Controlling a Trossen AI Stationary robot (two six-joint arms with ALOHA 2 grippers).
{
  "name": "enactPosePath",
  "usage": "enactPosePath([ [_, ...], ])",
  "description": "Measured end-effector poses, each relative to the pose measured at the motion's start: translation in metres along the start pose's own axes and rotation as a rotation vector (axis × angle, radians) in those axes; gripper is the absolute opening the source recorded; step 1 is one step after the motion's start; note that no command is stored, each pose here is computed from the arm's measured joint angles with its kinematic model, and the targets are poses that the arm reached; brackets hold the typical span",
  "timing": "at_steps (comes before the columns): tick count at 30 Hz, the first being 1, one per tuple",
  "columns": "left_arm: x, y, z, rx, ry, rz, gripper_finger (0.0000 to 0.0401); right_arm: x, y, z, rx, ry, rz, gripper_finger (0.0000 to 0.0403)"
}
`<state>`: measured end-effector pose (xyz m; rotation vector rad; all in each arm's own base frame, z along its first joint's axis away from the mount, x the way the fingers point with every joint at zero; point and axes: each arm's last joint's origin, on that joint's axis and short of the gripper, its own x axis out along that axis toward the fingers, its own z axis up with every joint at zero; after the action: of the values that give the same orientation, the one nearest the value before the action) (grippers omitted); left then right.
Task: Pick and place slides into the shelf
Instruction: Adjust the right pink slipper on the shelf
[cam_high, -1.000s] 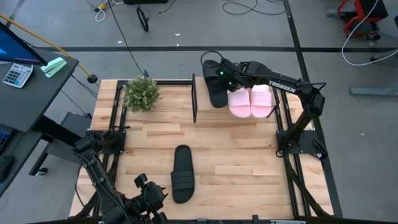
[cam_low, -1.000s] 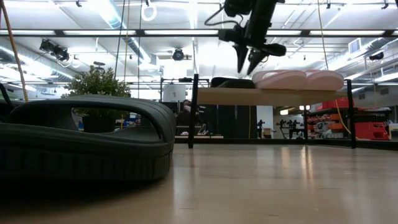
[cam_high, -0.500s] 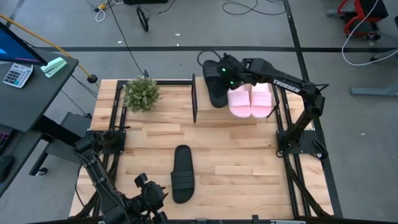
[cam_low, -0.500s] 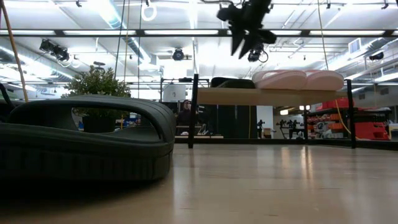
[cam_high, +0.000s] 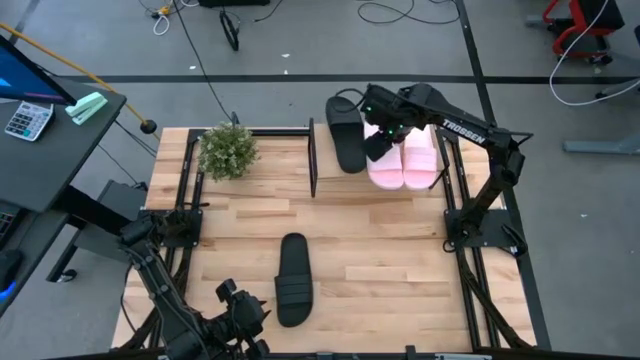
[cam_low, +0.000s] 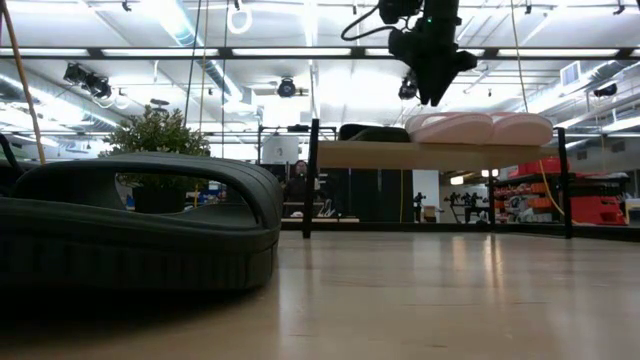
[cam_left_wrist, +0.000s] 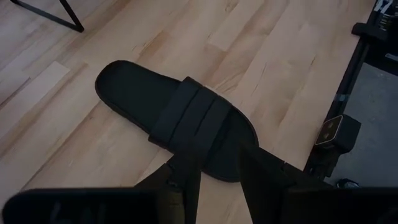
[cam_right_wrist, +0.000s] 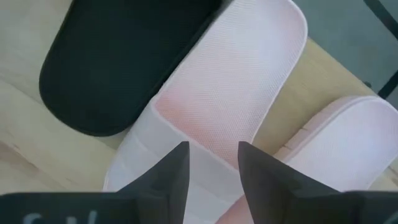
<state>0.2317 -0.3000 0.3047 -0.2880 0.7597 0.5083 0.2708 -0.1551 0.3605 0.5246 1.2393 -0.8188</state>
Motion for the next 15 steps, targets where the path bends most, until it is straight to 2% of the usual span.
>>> enactPosePath([
  [7, 0.001, 0.0, 0.001, -0.021, 0.0, 0.001, 0.0107, 0.0, 0.001, 0.0, -0.04, -0.005, 0.01, 0.0142],
  [11, 0.008, 0.001, 0.008, -0.032, -0.002, 0.019, 0.0107, 0.0, 0.004, 0.002, -0.067, -0.011, 0.076, 0.0142],
  [15, 0.019, 0.003, 0.019, 0.004, 0.01, 0.043, 0.0107, -0.001, 0.009, 0.007, -0.09, -0.057, 0.132, 0.0141],
])
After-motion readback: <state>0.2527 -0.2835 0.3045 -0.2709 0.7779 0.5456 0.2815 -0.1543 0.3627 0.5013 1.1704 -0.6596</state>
